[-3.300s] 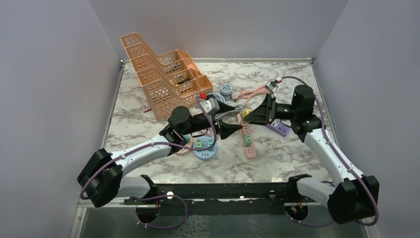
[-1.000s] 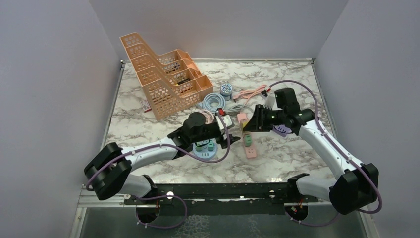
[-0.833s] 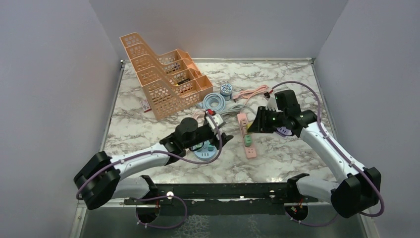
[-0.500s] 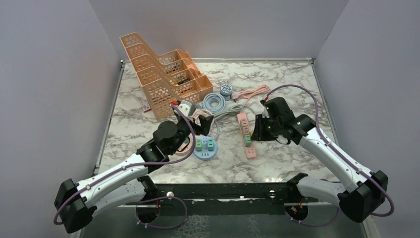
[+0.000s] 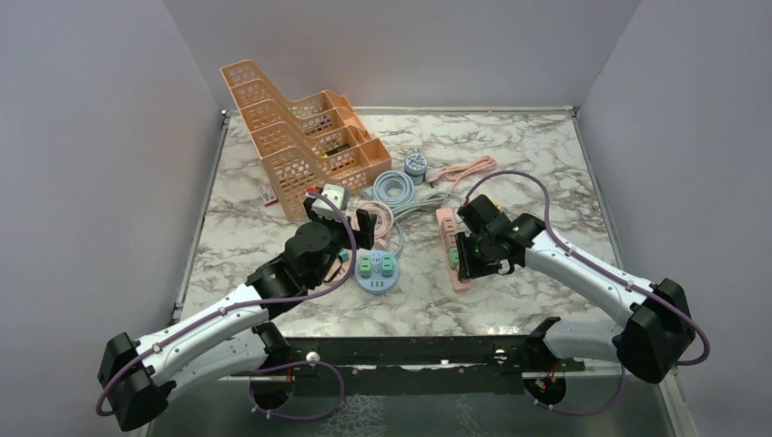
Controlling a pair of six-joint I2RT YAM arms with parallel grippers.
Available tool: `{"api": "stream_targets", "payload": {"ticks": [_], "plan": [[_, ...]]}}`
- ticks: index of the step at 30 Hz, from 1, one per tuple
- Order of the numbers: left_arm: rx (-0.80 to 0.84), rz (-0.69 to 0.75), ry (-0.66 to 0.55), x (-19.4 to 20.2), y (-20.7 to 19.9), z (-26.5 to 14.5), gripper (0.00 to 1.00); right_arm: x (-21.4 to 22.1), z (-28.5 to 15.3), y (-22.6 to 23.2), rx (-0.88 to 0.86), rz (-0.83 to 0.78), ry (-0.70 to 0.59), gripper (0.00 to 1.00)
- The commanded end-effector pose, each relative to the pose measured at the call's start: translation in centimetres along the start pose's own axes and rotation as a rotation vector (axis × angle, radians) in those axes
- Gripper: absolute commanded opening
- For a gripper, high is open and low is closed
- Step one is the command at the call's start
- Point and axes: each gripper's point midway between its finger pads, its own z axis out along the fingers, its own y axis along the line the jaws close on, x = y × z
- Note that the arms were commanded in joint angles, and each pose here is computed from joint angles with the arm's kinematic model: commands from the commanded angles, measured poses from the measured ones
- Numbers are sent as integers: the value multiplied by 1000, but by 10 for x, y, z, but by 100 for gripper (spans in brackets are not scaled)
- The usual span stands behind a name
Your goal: Insert the plug
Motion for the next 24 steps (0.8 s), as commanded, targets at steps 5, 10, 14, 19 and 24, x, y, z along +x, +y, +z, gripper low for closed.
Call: {"api": "stream_targets", "payload": {"ticks": [5,10,14,19,24], "plan": [[-41,-18,-16,-2,8,-1,82,-1,13,-2,25,1,-6,1],[-41,-19,-26,-5,9,-2,82,1,22,5,-9,27,-6,1],[-43,-18,-27,-5,9,-2,82,-1,24,1,15,45,-15,1],[-41,-23,-33,-7,8,-2,82,-5,25,0,24,60,-40,1],[-41,-22,-32,-7,9,-3,82,-6,24,-3,41,73,-52,1]]}}
